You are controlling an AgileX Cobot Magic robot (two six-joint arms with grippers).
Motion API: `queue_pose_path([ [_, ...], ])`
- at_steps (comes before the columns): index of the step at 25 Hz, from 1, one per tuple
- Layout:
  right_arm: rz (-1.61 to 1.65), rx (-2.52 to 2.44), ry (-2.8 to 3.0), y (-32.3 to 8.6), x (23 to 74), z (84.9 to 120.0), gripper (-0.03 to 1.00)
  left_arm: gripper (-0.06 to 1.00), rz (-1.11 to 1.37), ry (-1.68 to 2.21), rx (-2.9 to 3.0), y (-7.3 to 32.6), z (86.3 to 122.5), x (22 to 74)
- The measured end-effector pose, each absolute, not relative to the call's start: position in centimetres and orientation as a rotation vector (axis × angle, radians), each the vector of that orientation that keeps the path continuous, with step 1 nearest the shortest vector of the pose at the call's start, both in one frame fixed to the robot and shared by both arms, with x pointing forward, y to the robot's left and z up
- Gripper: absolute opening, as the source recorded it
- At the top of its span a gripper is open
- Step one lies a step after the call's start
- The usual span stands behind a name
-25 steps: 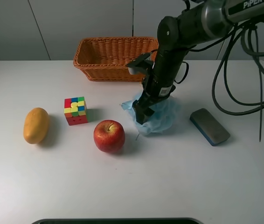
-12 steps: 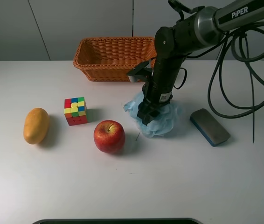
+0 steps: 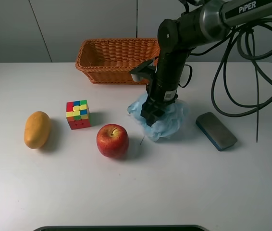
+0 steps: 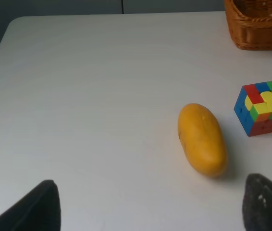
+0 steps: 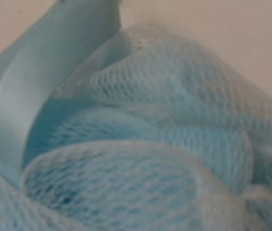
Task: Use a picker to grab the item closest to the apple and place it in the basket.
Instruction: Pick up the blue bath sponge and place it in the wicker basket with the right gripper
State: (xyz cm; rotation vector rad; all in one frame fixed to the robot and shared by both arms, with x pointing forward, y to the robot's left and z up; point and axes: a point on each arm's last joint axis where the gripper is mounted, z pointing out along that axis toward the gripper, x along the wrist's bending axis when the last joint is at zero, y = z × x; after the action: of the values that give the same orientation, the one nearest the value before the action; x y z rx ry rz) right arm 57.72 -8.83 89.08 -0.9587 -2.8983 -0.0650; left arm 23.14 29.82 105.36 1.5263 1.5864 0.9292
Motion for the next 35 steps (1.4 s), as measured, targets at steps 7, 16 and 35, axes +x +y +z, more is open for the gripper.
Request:
queue_pose_path([
  [7, -0.104, -0.998, -2.891, -8.7, 57.8, 94.2, 0.43, 0.73, 0.929, 1.586, 1.526, 29.8, 105.4, 23.1],
  [16, -0.335, -1.068, -2.86, -8.5, 56.6, 102.0, 0.43, 0.73, 0.929, 1.586, 1.526, 29.8, 105.4, 23.1],
  [35, -0.882, -1.148, -2.999, -3.8, 64.7, 108.4, 0.42, 0.73, 0.929, 1.586, 1.526, 29.8, 105.4, 23.1],
])
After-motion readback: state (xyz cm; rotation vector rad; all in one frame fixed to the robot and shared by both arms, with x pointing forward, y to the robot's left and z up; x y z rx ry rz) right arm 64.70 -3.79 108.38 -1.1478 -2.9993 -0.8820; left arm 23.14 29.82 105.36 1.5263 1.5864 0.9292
